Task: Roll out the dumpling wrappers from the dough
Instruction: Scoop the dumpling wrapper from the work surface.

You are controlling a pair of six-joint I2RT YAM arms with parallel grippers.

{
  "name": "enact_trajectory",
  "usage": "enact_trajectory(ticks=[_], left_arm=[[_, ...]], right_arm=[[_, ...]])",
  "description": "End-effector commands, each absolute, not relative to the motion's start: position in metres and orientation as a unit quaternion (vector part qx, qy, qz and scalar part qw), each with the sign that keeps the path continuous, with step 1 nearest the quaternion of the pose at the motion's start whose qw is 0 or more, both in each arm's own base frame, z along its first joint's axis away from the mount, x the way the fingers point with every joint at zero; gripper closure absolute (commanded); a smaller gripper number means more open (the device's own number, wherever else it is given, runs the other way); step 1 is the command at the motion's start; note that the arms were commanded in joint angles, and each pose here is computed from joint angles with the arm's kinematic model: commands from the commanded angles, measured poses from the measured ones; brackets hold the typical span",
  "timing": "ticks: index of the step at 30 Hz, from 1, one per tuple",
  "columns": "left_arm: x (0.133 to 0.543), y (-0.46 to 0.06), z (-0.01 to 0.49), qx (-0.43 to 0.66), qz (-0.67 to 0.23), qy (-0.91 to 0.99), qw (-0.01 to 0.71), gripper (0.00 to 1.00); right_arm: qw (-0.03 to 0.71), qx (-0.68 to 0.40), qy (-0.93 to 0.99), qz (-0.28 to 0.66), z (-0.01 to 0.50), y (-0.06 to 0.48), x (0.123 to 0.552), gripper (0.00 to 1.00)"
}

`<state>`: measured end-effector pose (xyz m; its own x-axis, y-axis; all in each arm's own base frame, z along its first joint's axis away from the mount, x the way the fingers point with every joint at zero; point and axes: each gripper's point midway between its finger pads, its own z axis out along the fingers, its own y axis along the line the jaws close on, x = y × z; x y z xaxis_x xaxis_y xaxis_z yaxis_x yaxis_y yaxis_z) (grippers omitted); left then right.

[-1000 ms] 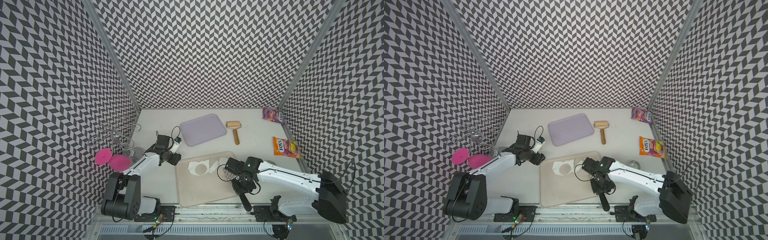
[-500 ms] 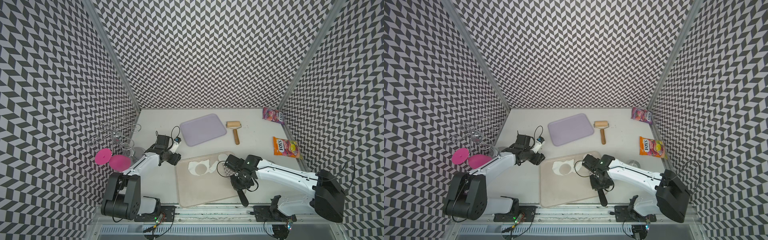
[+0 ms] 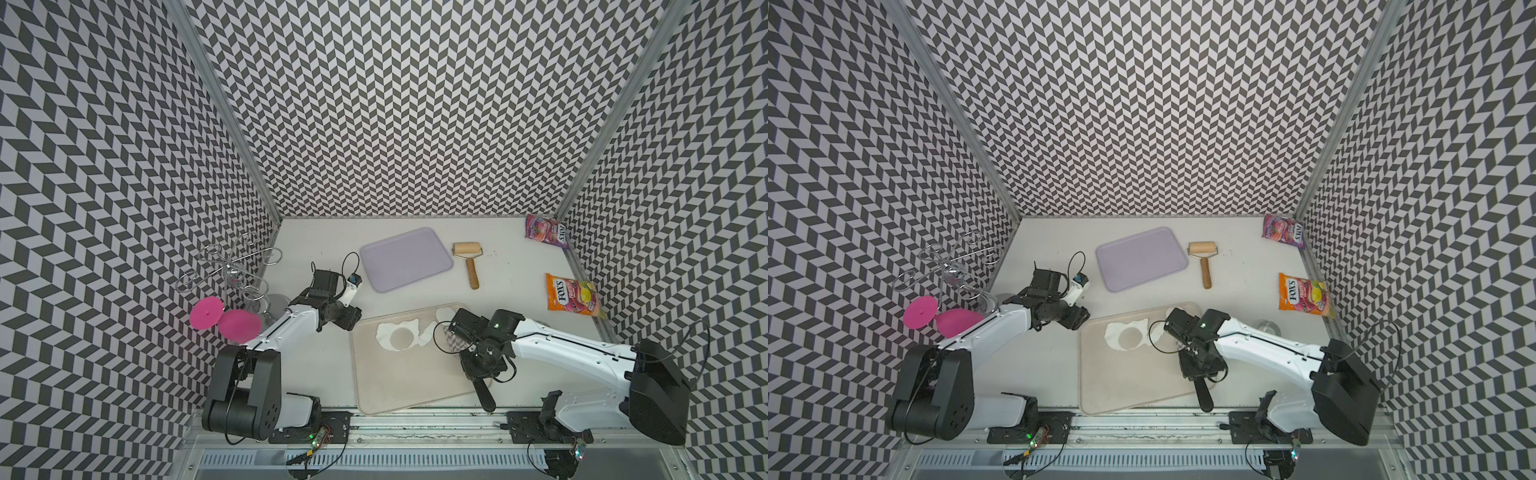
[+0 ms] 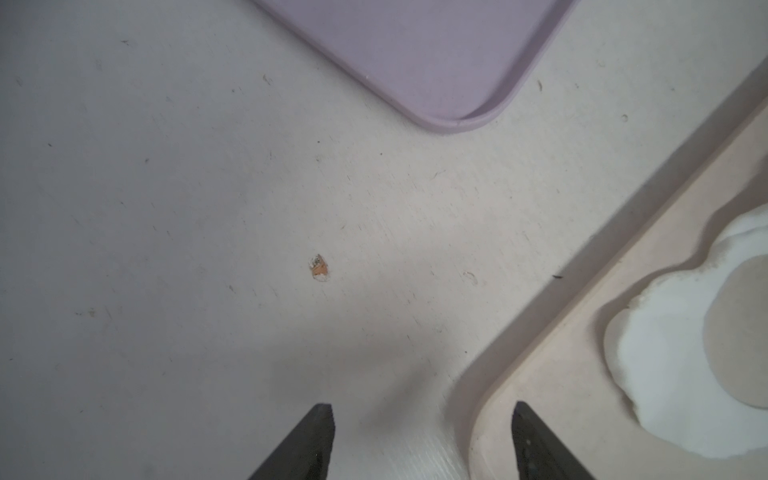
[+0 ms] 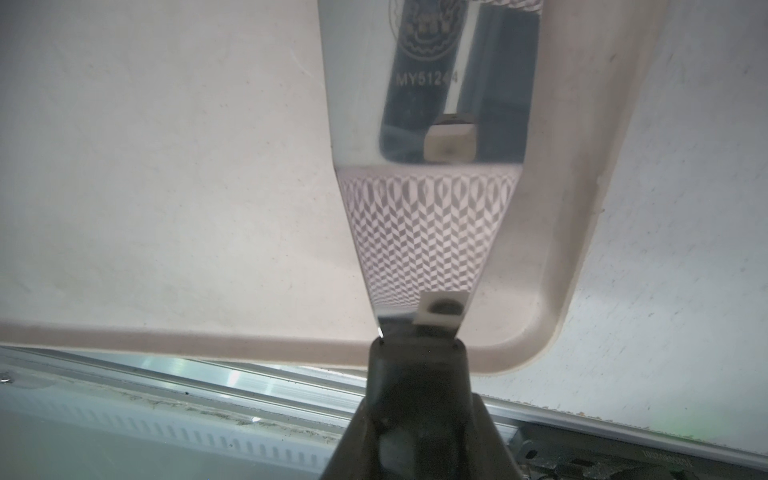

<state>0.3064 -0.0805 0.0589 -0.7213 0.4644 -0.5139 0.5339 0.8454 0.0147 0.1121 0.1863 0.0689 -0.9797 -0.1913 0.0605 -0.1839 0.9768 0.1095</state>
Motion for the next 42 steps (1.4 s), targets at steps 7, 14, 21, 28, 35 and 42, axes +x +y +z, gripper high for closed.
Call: enact_trajectory(ticks=[7,14,21,28,35,42], left_arm=[[0.306,-0.080,0.063,0.266,-0.071,0.923,0.270,0.30],[0.307,-0.079,0.063,0.265,-0.070,0.923,0.271,0.29],[0.306,-0.079,0.063,0.265,-0.071,0.923,0.271,0.29],[0.307,-0.079,0.064,0.265,-0.071,0.922,0.272,0.29],[0.306,-0.078,0.064,0.264,-0.072,0.923,0.272,0.29],[0.307,-0.078,0.065,0.264,-0.072,0.922,0.273,0.29]], right_arm=[[0.032,0.098,-0.990,-0.101,0.093,0.202,0.108,1.00],[0.037,0.092,-0.992,-0.085,0.080,0.198,0.109,1.00],[0.043,0.081,-0.992,-0.090,0.071,0.197,0.106,1.00],[0.051,0.075,-0.992,-0.085,0.064,0.195,0.107,1.00],[0.046,0.056,-0.993,-0.094,0.065,0.198,0.120,1.00],[0.037,0.046,-0.993,-0.102,0.070,0.203,0.128,1.00]])
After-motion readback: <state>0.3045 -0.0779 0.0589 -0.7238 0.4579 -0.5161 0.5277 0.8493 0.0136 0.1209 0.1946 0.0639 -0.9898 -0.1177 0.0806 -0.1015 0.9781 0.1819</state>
